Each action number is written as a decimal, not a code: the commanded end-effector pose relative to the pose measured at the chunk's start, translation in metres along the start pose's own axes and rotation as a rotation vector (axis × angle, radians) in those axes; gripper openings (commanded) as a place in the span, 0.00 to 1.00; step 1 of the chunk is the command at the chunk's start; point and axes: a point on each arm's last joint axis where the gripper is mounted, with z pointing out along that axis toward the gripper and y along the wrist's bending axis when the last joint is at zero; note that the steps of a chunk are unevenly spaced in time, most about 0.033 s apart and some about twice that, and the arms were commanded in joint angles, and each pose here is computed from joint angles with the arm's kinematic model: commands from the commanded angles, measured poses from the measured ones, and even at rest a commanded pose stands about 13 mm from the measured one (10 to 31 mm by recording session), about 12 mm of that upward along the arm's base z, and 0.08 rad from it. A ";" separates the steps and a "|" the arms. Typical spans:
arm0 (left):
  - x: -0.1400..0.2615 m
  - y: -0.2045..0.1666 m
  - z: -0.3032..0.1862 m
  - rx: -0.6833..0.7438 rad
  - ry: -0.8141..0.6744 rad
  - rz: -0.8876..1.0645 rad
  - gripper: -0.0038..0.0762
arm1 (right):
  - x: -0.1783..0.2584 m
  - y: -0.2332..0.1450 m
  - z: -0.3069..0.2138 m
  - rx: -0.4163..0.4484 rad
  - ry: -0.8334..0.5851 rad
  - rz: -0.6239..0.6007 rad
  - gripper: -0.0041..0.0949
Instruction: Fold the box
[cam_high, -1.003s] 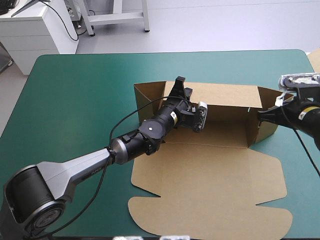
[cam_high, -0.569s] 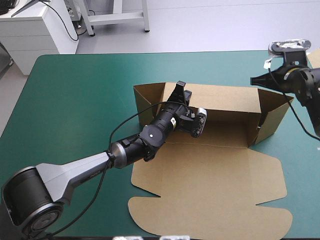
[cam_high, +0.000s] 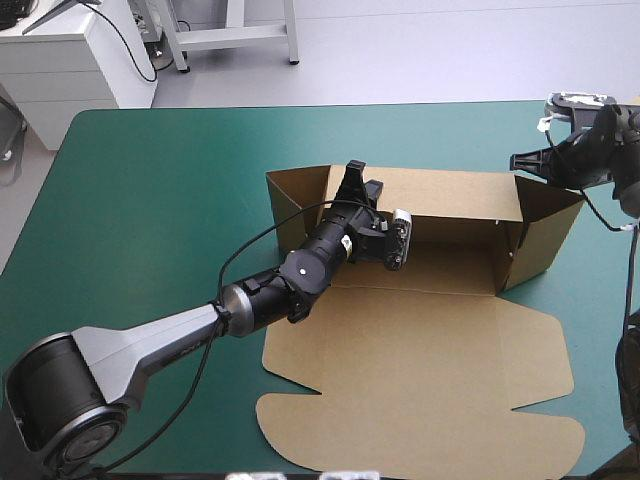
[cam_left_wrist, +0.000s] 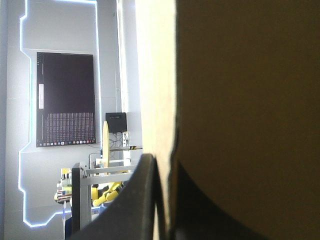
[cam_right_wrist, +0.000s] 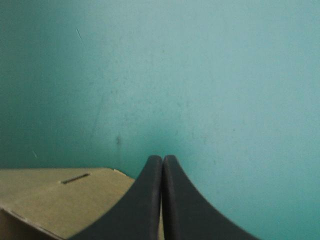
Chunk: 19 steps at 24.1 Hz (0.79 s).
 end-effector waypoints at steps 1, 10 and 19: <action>0.002 0.001 -0.005 0.006 0.014 -0.119 0.04 | 0.001 0.001 -0.027 -0.027 -0.018 -0.073 0.02; 0.004 0.002 -0.005 -0.001 0.028 -0.125 0.04 | 0.034 0.010 -0.031 -0.123 -0.046 -0.113 0.02; 0.004 0.002 -0.005 -0.003 0.030 -0.125 0.04 | 0.081 0.012 -0.024 -0.156 -0.234 -0.087 0.02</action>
